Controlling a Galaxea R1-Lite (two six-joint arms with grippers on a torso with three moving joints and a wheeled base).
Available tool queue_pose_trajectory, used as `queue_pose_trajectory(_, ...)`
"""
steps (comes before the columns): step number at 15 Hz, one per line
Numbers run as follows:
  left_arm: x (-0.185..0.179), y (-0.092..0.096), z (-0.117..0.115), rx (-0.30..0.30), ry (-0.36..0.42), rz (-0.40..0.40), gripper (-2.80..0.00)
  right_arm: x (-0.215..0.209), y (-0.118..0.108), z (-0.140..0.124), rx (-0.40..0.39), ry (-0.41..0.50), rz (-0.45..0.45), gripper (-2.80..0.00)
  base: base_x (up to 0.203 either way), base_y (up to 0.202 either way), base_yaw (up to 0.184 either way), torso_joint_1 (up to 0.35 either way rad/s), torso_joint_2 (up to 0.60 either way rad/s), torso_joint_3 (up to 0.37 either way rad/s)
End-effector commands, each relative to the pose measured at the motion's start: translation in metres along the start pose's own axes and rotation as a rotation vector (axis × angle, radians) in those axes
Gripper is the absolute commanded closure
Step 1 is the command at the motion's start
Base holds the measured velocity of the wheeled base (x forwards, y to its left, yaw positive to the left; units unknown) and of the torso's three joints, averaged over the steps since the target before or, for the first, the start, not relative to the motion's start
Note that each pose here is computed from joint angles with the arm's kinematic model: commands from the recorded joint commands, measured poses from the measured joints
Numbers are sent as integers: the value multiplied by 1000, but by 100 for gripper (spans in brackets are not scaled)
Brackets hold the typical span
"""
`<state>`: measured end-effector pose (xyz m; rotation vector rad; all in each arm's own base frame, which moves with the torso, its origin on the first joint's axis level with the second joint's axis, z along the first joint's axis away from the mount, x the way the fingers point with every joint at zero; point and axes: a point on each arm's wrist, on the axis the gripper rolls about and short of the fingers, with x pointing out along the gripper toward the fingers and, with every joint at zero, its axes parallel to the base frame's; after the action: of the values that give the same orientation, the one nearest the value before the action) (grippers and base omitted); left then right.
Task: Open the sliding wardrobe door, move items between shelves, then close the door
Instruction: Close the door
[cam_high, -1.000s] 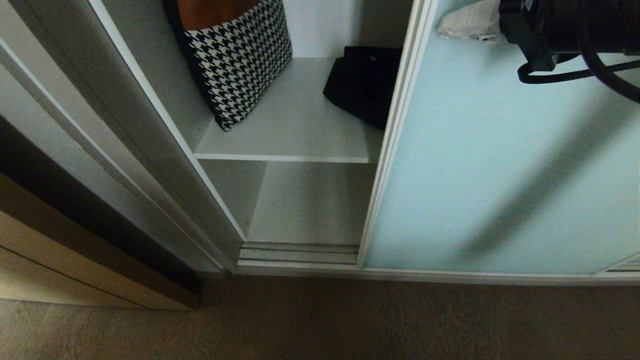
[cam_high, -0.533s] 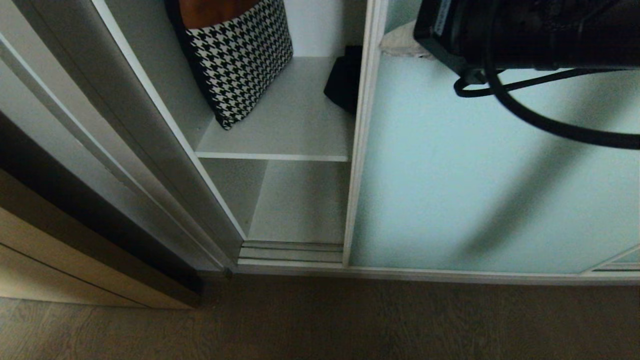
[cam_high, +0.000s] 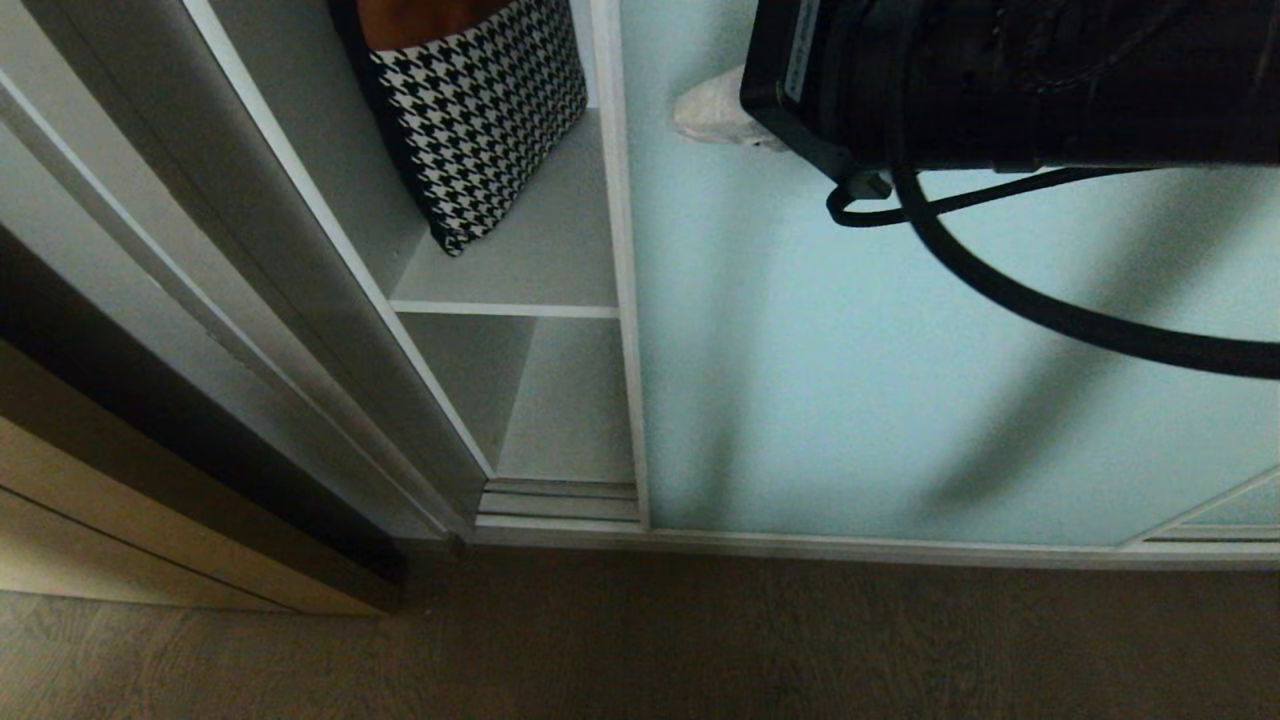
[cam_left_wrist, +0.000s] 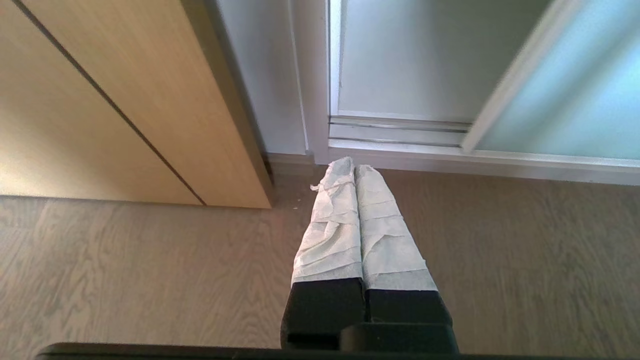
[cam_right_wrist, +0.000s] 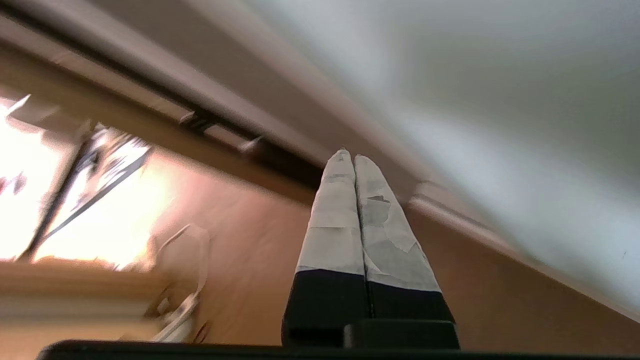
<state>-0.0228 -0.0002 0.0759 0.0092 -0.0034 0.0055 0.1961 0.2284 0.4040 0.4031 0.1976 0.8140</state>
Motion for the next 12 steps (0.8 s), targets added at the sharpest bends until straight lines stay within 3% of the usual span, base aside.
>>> queue_pose_trajectory(1, 0, 0, 0, 0, 1, 1, 0, -52, 15, 18, 4, -52, 68, 0, 0, 0, 0, 0, 0, 0)
queue_pose_trajectory(4, 0, 0, 0, 0, 0, 1, 0, -121, 20, 35, -6, -133, 121, 0, 0, 0, 0, 0, 0, 0)
queue_pose_trajectory(6, 0, 0, 0, 0, 0, 1, 0, -170, 11, 45, -29, -225, 84, 0, 0, 0, 0, 0, 0, 0)
queue_pose_trajectory(9, 0, 0, 0, 0, 0, 1, 0, -219, -13, 52, -120, -373, -150, 0, 0, 0, 0, 0, 0, 0)
queue_pose_trajectory(12, 0, 0, 0, 0, 0, 1, 0, -263, -20, 38, -268, -471, -416, 0, 0, 0, 0, 0, 0, 0)
